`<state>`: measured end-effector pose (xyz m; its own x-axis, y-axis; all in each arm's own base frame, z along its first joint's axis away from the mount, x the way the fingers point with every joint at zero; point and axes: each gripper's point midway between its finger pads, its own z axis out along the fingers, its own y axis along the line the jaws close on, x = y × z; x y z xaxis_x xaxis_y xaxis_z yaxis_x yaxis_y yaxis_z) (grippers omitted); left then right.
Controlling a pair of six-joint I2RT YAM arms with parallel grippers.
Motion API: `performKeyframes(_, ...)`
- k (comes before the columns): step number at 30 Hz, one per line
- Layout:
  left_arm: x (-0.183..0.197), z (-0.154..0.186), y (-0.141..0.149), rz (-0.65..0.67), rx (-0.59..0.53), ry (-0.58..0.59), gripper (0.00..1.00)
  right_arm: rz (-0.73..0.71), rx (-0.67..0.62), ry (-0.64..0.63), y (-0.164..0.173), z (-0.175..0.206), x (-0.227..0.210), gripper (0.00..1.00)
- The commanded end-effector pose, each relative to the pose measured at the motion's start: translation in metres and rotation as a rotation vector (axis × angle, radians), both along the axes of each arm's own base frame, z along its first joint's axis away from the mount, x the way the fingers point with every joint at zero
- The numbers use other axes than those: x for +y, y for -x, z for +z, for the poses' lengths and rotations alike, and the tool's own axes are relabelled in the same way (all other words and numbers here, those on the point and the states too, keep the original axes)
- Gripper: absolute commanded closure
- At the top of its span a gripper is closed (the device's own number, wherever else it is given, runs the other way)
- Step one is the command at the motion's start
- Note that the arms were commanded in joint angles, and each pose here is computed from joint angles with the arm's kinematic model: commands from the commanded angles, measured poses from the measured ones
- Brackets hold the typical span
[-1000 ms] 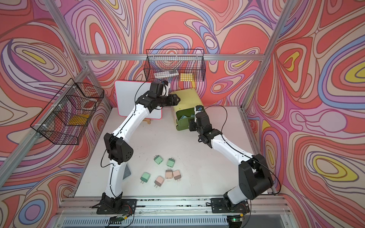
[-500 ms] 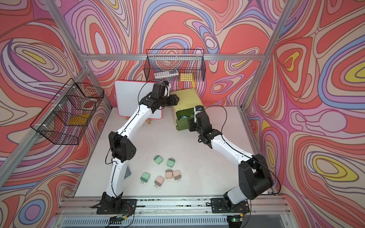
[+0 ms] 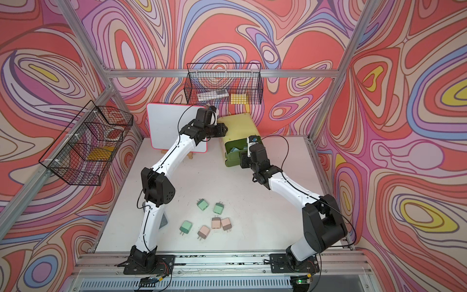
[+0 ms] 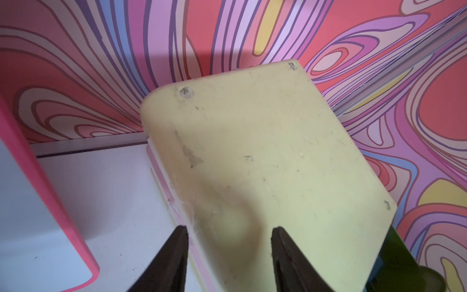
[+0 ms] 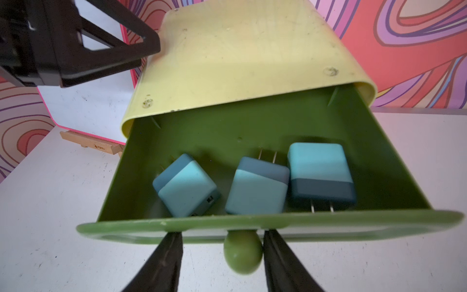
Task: Place the plugs into the drawer by color
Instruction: Close the drawer in the storage box.
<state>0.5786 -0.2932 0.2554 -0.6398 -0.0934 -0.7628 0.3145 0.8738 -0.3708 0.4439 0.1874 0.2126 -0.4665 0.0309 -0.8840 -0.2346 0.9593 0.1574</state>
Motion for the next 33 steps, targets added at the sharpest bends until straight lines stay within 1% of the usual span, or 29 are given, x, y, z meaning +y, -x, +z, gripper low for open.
performKeyframes(1, 0.0, -0.012, 0.0, -0.019, 0.027, -0.013, 0.5, -0.011, -0.047, -0.024, -0.012, 0.012, 0.002, 0.47)
performKeyframes(6, -0.002, -0.017, 0.005, -0.035, 0.049, -0.003, 0.55, -0.021, -0.073, -0.036, -0.018, 0.018, 0.003, 0.47)
performKeyframes(11, -0.002, -0.02, 0.009, -0.043, 0.06, -0.001, 0.56, -0.04, -0.103, -0.042, -0.026, 0.023, 0.002, 0.47)
performKeyframes(31, -0.004, -0.019, 0.02, -0.066, 0.078, 0.013, 0.57, -0.069, -0.164, -0.086, -0.065, 0.022, 0.016, 0.47)
performKeyframes(33, -0.004, -0.019, 0.02, -0.067, 0.079, 0.016, 0.57, -0.072, -0.152, -0.085, -0.07, 0.011, 0.019, 0.48)
